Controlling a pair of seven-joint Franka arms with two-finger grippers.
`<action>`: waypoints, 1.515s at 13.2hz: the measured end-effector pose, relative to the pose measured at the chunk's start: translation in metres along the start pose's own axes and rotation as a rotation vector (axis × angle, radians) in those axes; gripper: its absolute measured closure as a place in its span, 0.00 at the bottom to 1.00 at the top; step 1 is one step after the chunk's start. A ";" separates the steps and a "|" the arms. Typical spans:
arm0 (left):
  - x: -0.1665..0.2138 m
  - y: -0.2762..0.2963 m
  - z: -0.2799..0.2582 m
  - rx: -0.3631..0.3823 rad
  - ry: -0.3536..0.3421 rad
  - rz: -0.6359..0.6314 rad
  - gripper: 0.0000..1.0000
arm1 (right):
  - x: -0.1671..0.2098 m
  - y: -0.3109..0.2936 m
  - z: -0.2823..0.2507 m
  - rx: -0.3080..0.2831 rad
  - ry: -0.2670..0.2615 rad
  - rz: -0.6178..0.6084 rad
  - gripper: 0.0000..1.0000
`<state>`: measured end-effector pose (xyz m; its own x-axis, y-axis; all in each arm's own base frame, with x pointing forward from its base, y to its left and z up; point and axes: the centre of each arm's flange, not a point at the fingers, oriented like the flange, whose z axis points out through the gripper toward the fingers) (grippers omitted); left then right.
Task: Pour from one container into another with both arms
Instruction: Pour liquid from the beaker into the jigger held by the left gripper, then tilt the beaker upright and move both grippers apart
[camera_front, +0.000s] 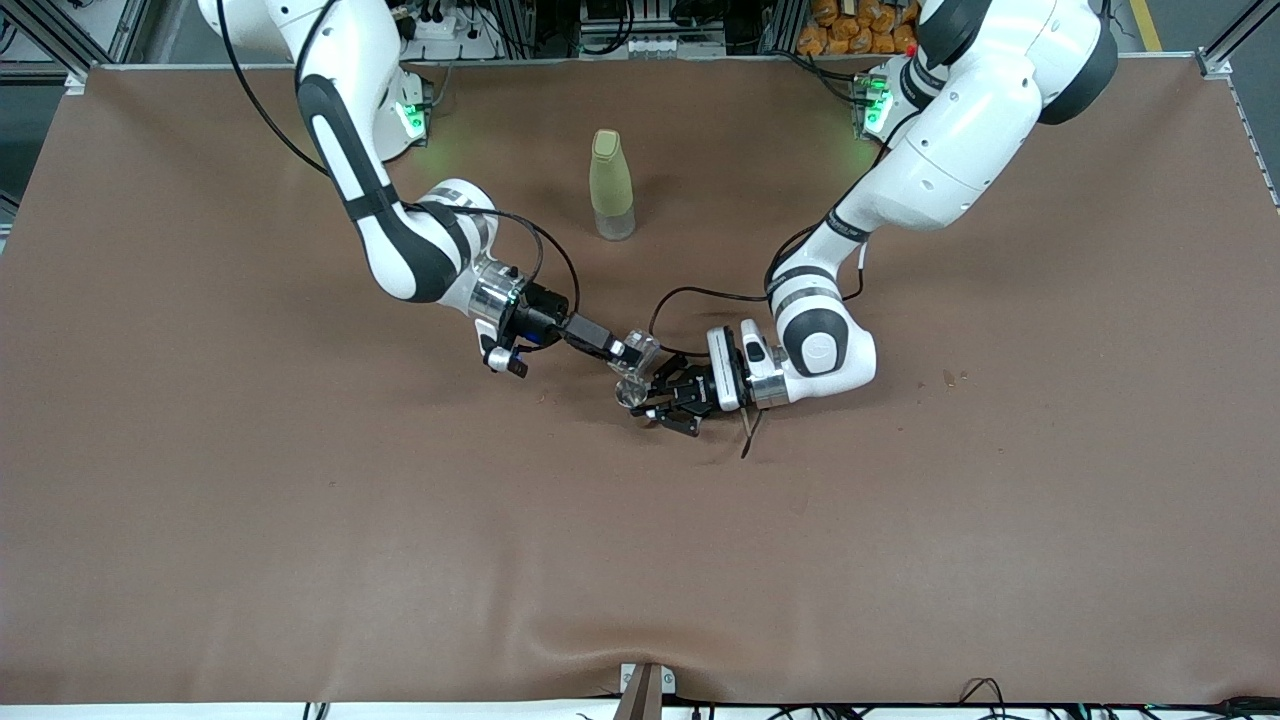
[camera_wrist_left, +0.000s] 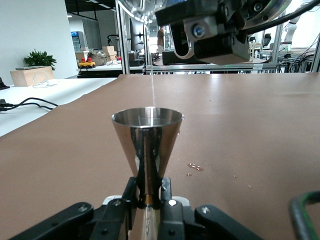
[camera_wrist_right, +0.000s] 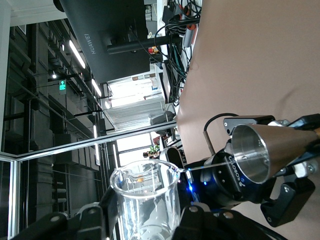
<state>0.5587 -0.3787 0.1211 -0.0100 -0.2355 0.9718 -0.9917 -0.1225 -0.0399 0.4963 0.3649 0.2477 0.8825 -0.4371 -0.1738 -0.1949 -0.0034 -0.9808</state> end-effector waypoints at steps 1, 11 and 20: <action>0.000 0.000 0.000 0.000 0.000 0.000 0.78 | 0.000 0.000 0.000 0.000 0.000 0.005 0.50; 0.000 0.000 0.001 0.001 0.002 -0.002 0.78 | 0.000 0.001 0.000 0.000 -0.001 0.049 0.50; 0.005 -0.006 -0.003 0.014 0.008 -0.011 0.78 | 0.030 -0.014 -0.013 -0.057 -0.077 -0.190 0.50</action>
<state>0.5645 -0.3764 0.1269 -0.0007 -0.2261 0.9741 -0.9899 -0.1382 -0.0328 0.5197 0.3401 0.2570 0.9355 -0.3534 0.0050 -0.0441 -0.1310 -0.9904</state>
